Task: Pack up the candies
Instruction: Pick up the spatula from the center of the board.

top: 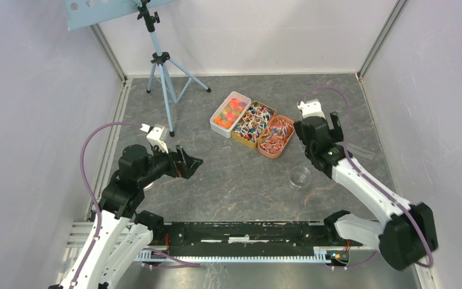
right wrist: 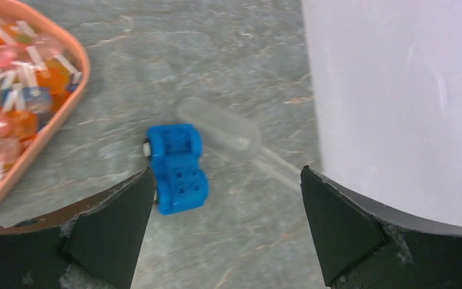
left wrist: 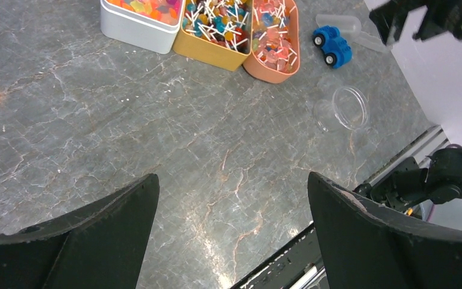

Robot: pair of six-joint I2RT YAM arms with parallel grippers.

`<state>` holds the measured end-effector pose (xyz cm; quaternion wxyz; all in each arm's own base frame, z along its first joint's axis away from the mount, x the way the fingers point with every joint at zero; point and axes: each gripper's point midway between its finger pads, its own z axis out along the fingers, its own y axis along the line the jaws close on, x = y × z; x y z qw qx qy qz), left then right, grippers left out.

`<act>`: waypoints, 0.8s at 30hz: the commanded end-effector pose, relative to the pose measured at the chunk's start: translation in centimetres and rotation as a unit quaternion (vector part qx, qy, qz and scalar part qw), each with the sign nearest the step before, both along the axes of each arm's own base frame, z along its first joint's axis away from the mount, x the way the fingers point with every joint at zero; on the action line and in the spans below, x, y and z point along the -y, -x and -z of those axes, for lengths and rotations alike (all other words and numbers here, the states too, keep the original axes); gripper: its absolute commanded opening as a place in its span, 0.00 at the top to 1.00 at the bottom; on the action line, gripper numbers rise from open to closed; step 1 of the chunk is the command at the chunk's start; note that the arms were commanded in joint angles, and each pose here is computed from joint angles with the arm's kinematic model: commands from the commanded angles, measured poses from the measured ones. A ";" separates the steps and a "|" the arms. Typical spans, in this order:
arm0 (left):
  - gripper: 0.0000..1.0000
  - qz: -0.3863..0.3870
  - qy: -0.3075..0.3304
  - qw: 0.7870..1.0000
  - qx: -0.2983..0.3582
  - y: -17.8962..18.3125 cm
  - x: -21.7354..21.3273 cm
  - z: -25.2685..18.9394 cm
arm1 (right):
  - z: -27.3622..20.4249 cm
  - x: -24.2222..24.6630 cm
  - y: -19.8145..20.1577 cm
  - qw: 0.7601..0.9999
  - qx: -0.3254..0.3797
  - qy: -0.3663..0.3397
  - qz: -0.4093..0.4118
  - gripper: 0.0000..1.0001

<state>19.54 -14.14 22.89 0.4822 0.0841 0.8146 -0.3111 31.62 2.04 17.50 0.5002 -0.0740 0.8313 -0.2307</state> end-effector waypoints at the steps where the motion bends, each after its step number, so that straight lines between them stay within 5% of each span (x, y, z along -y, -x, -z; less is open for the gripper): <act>1: 0.00 0.005 0.009 1.000 0.007 0.3 0.4 -0.3 | -2.3 2.7 -2.0 0.993 -0.059 0.099 0.037 0.02; 11: 0.00 0.011 0.006 1.000 0.016 0.9 0.6 -0.6 | 2.8 4.8 -5.6 0.981 -0.189 -0.028 -0.016 0.04; 20: 0.00 0.004 -0.003 1.000 0.011 0.8 0.5 -0.2 | 3.5 12.1 -5.4 0.974 -0.213 0.016 0.077 0.06; 24: 0.00 0.012 -0.007 1.000 0.001 0.9 0.9 0.1 | 4.5 12.9 -4.8 0.968 -0.245 0.030 0.039 0.03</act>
